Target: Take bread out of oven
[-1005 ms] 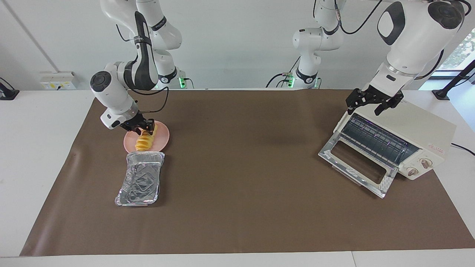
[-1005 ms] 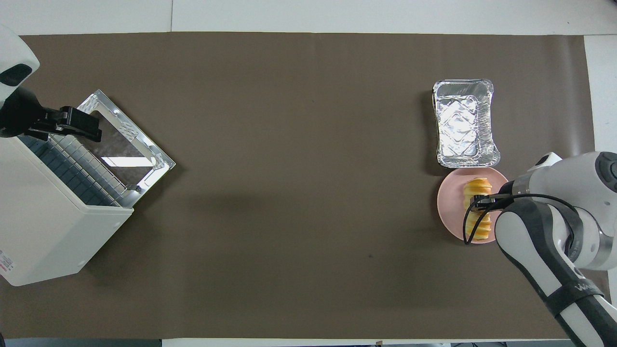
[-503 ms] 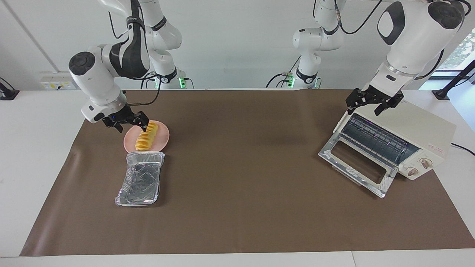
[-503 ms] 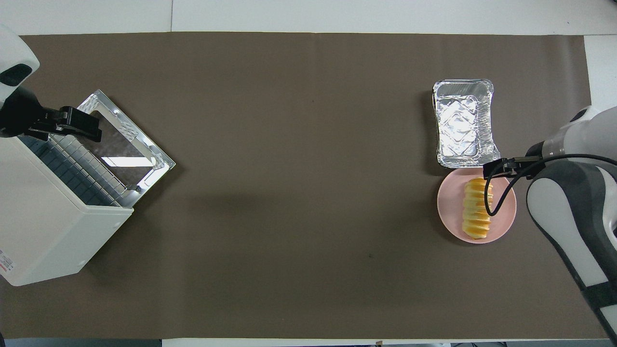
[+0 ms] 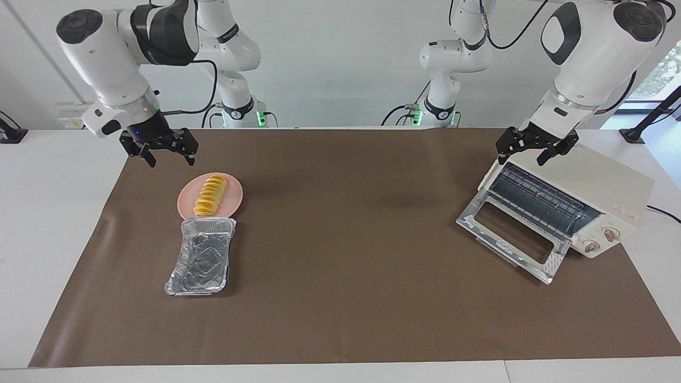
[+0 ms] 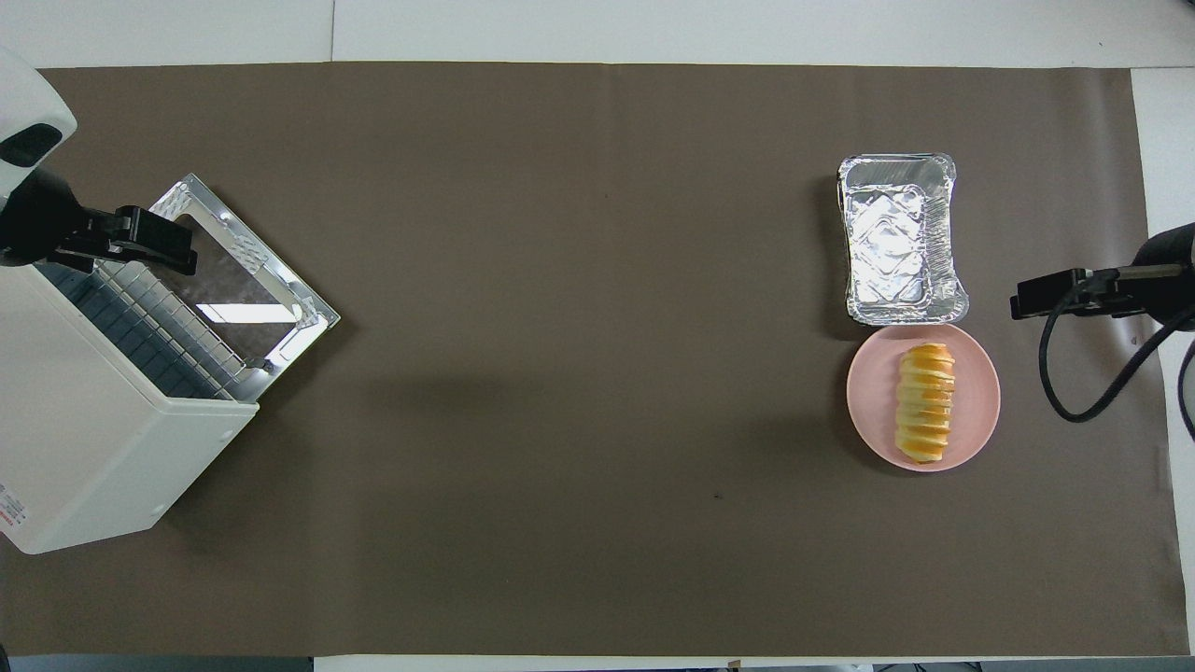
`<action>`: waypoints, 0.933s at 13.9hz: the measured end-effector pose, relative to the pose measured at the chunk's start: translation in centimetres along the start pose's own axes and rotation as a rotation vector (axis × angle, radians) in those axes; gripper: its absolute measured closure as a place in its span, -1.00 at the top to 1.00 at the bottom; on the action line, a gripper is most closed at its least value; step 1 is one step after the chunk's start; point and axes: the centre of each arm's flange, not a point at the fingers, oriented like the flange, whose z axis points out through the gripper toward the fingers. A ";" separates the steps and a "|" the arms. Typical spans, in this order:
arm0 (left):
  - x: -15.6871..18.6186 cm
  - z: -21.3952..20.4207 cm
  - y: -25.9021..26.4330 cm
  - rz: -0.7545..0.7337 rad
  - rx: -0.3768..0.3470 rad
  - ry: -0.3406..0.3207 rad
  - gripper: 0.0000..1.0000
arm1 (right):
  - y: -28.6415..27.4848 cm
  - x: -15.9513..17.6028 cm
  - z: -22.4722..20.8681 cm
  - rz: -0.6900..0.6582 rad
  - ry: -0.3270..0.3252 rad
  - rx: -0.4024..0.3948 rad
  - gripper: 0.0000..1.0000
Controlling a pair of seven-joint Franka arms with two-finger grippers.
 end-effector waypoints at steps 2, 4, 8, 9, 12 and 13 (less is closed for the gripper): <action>0.0 0.0 0.0 0.000 0.000 0.000 1.00 | 0.7 0.7 -0.5 0.012 0.012 -0.003 1.00; 0.0 0.0 0.0 0.000 0.000 0.000 1.00 | 1.2 1.1 -0.5 0.021 0.012 -0.003 1.00; 0.0 0.0 0.0 0.000 0.000 0.000 1.00 | 1.2 0.7 0.0 0.021 -0.047 0.000 1.00; 0.0 0.0 0.0 0.000 0.000 0.000 1.00 | 1.2 0.6 0.0 0.021 -0.057 0.000 1.00; 0.0 0.0 0.0 0.000 0.000 0.000 1.00 | 1.2 0.5 0.1 0.022 -0.063 0.000 1.00; 0.0 0.0 0.0 0.000 0.000 0.000 1.00 | 1.3 0.5 0.1 0.022 -0.063 -0.005 1.00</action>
